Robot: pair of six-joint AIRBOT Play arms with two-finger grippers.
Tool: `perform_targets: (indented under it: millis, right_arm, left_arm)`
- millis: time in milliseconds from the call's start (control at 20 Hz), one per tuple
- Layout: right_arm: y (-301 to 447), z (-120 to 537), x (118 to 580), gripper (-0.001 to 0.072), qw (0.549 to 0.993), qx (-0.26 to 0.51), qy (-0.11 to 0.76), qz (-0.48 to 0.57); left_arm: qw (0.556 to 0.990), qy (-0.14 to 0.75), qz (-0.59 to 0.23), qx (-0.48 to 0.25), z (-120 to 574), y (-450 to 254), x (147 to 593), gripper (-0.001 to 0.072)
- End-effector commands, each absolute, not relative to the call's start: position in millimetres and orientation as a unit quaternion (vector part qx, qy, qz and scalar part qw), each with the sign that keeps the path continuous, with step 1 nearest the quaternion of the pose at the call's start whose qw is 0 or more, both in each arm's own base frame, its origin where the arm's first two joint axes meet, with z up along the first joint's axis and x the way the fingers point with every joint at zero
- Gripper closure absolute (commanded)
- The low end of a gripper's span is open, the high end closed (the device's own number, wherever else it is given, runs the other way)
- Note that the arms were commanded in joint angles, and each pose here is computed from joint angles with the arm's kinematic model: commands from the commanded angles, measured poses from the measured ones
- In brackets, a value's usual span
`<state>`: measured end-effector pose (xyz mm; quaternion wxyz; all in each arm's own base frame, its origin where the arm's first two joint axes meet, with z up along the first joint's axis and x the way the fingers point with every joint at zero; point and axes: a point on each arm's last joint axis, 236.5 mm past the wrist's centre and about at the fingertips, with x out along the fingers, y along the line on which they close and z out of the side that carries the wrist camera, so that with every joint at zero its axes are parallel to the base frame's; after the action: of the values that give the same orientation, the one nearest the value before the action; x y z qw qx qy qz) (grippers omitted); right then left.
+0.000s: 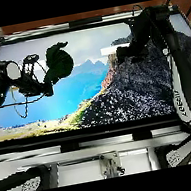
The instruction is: Fold the shirts.
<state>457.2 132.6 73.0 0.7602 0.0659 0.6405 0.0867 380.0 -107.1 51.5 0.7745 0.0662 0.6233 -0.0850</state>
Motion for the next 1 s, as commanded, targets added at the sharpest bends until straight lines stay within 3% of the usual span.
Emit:
perform_targets:
  millis: [0, 950]
  right_arm:
    - [133.1, 73.0, 457.4, 0.0058, 0.76, 0.066, 0.64, 0.087]
    - [135.0, 74.7, 463.8, 0.0059, 0.768, 0.075, 0.63, 0.085]
  left_arm:
    - [0.774, 0.624, -0.085, 0.066, 51.1, -107.1, 380.1, -0.0007]
    - [0.774, 0.624, -0.085, 0.066, 51.1, -107.2, 380.0, -0.0007]
